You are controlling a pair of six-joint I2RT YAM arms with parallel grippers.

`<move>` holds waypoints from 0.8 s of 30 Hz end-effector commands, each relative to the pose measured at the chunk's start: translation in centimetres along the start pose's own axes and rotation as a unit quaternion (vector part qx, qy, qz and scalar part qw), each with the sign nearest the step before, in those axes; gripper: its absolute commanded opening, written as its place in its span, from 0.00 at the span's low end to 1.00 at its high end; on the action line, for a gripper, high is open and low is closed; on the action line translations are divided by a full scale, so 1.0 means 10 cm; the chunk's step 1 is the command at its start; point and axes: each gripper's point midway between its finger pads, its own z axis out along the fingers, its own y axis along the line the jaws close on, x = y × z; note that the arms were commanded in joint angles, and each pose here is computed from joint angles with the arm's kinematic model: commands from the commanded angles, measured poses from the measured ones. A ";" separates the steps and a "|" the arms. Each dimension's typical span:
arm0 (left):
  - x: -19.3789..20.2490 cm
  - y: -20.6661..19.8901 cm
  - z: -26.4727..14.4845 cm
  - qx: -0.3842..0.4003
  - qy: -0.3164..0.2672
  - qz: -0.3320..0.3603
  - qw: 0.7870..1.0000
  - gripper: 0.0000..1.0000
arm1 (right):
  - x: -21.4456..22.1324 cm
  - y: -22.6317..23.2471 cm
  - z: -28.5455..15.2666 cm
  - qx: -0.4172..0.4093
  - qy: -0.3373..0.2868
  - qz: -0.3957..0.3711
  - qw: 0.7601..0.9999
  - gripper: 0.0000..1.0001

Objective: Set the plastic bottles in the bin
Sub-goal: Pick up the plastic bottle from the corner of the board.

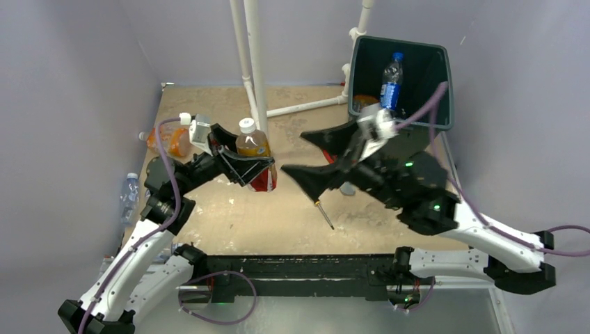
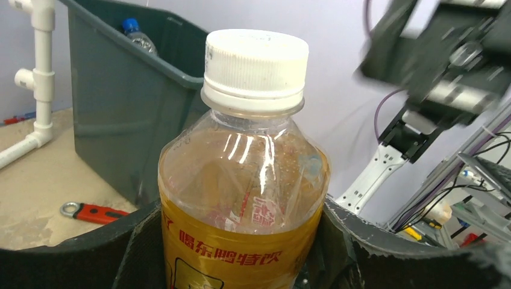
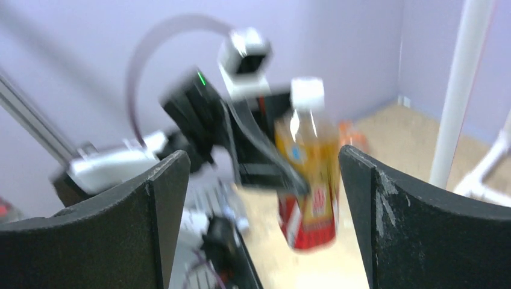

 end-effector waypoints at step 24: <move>0.23 -0.02 -0.13 0.023 0.060 0.123 0.990 0.00 | 0.11 -0.39 0.78 0.107 0.048 0.029 0.993 0.55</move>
